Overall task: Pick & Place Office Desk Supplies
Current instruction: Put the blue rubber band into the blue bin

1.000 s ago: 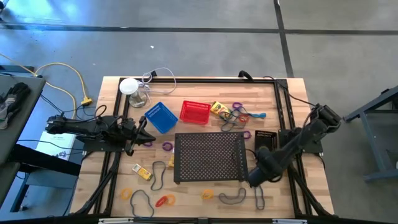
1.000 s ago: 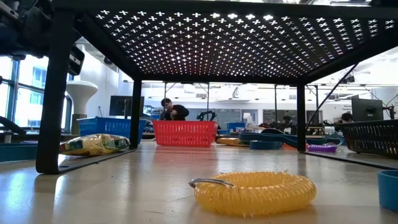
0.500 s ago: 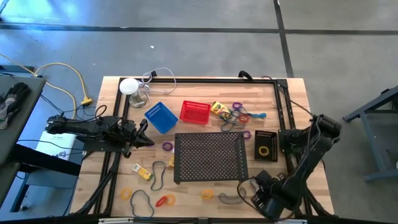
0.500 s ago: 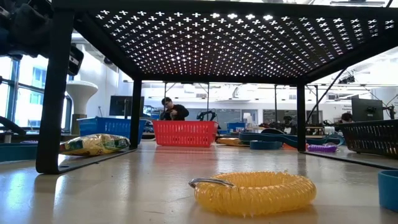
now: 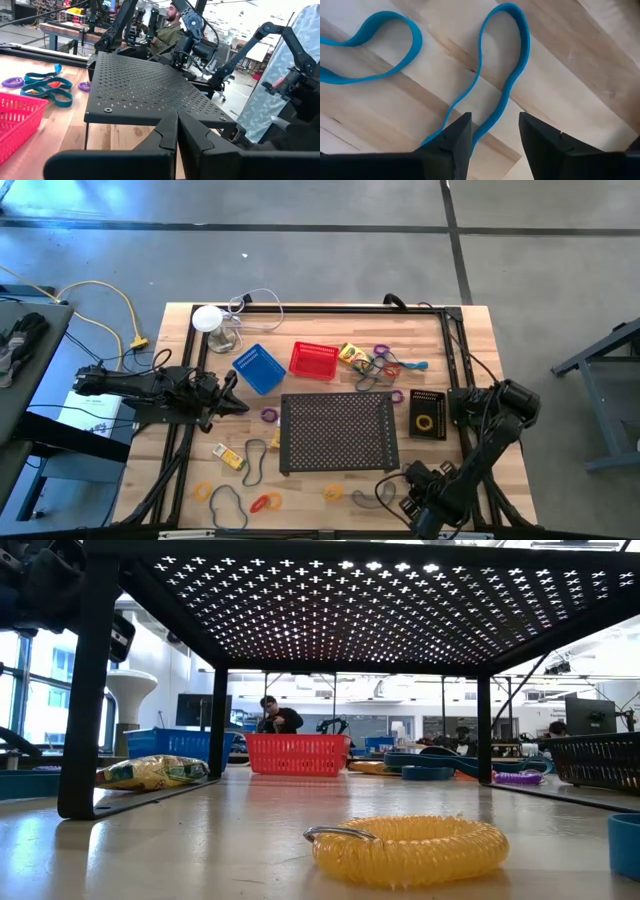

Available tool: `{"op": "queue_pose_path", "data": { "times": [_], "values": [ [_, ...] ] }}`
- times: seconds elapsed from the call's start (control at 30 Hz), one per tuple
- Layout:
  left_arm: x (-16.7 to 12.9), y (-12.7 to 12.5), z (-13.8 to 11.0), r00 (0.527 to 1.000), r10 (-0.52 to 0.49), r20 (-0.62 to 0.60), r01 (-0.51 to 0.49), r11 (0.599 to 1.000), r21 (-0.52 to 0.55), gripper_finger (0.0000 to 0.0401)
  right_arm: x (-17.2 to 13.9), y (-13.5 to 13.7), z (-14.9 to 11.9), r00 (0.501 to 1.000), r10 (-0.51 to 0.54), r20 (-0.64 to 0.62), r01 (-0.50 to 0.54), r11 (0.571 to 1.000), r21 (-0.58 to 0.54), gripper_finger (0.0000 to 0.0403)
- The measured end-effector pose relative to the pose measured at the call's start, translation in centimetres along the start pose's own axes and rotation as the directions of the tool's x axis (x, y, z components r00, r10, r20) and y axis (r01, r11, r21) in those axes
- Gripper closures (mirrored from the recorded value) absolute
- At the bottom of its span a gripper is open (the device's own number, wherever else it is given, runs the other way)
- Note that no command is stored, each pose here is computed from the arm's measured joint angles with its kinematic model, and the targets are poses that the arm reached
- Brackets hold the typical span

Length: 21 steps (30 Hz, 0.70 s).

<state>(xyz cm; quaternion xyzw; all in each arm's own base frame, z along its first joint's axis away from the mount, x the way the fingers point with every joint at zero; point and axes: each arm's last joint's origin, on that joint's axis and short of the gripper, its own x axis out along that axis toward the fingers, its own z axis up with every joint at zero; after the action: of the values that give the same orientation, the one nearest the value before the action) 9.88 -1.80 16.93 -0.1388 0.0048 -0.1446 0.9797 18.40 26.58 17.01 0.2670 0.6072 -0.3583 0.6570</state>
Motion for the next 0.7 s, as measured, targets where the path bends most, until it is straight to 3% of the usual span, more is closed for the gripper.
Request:
{"op": "queue_pose_path", "data": {
  "times": [0.33,0.7],
  "values": [
    [0.0,0.0,0.0,1.000,0.000,0.000,0.000,1.000,0.000,0.0401,0.4,-0.3,0.0,1.000,-0.010,0.017,0.009,0.998,0.070,0.0268],
    [0.0,0.0,0.0,1.000,-0.001,-0.001,0.001,1.000,0.001,0.0401,2.1,-0.6,-0.1,1.000,0.008,0.012,-0.009,0.998,0.062,0.0268]
  ]
}}
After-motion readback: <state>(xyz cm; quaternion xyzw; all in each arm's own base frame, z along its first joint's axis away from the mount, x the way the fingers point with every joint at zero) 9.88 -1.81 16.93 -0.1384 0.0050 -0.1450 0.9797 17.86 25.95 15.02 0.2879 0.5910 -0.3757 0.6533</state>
